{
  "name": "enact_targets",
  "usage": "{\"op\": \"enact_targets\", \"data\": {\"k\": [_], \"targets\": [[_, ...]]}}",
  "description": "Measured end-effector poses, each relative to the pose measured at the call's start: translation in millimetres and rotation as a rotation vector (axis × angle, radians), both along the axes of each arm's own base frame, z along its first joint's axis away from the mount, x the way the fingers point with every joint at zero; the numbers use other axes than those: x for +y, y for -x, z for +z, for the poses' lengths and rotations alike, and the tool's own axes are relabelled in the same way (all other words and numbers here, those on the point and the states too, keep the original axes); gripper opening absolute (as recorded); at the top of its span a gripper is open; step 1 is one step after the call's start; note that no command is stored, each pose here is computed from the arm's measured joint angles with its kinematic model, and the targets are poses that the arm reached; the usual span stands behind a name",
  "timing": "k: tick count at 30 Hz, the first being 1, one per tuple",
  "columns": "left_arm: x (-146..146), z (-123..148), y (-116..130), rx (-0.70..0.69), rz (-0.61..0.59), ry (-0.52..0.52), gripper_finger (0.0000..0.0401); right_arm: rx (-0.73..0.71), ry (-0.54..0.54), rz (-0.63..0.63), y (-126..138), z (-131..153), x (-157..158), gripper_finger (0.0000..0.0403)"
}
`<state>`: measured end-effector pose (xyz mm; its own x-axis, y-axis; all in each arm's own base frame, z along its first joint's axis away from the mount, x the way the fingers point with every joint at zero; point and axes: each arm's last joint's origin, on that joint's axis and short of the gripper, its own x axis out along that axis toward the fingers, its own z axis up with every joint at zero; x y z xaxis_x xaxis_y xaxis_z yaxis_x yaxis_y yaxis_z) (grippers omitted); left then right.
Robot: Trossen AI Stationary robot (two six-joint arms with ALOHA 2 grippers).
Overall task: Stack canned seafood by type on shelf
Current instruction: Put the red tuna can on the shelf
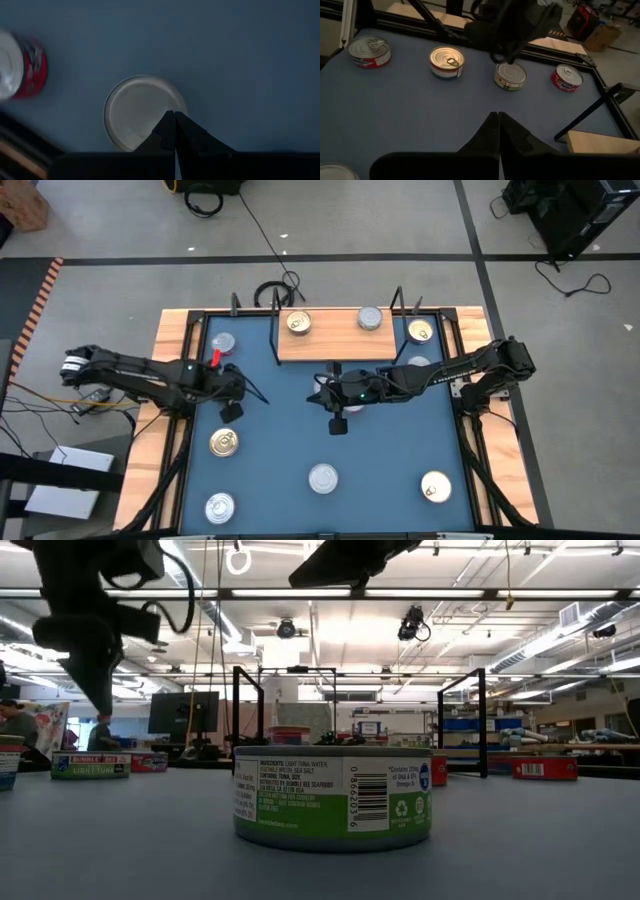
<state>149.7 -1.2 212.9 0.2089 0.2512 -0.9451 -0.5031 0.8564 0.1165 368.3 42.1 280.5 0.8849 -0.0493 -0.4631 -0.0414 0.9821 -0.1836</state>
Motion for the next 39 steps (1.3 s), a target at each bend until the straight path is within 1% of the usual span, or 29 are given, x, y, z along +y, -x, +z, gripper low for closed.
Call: {"op": "enact_targets", "data": {"k": [4, 10, 15, 18, 25, 31, 34, 39], "targets": [[6.6, -9.3, 3.9, 0.020, 0.091, 0.020, 0.0002, 0.000, 0.010, 0.008, 0.1, 0.0, 1.3, 0.0005], [14.3, -17.6, 7.5, 0.039, 0.156, 0.048, 0.0002, 0.001, 0.010, 0.008, 0.2, -0.1, 1.2, 0.0005], [19.8, -26.0, 6.5, 0.013, 0.168, 0.065, 0.0002, 0.001, 0.010, 0.008, 0.2, -0.1, 1.3, 0.0005], [22.0, -29.4, 8.1, 0.020, 0.183, 0.069, 0.0002, 0.001, 0.010, 0.008, 0.2, -0.1, 1.3, 0.0005], [25.6, -32.1, 12.4, 0.041, 0.265, 0.081, 0.0002, 0.001, 0.010, 0.008, 0.2, -0.1, 1.2, 0.0005], [25.8, -32.5, 16.4, 0.073, 0.306, 0.079, 0.0002, 0.001, 0.010, 0.008, 0.2, -0.3, 1.2, 0.0005], [25.9, -32.5, 15.5, 0.061, 0.319, 0.080, 0.0002, 0.001, 0.010, 0.008, 0.2, -0.3, 1.2, 0.0005], [26.9, -31.6, 9.2, -0.002, 0.302, 0.077, 0.0002, 0.002, 0.010, 0.008, 0.2, -0.3, 1.4, 0.0005]]}}
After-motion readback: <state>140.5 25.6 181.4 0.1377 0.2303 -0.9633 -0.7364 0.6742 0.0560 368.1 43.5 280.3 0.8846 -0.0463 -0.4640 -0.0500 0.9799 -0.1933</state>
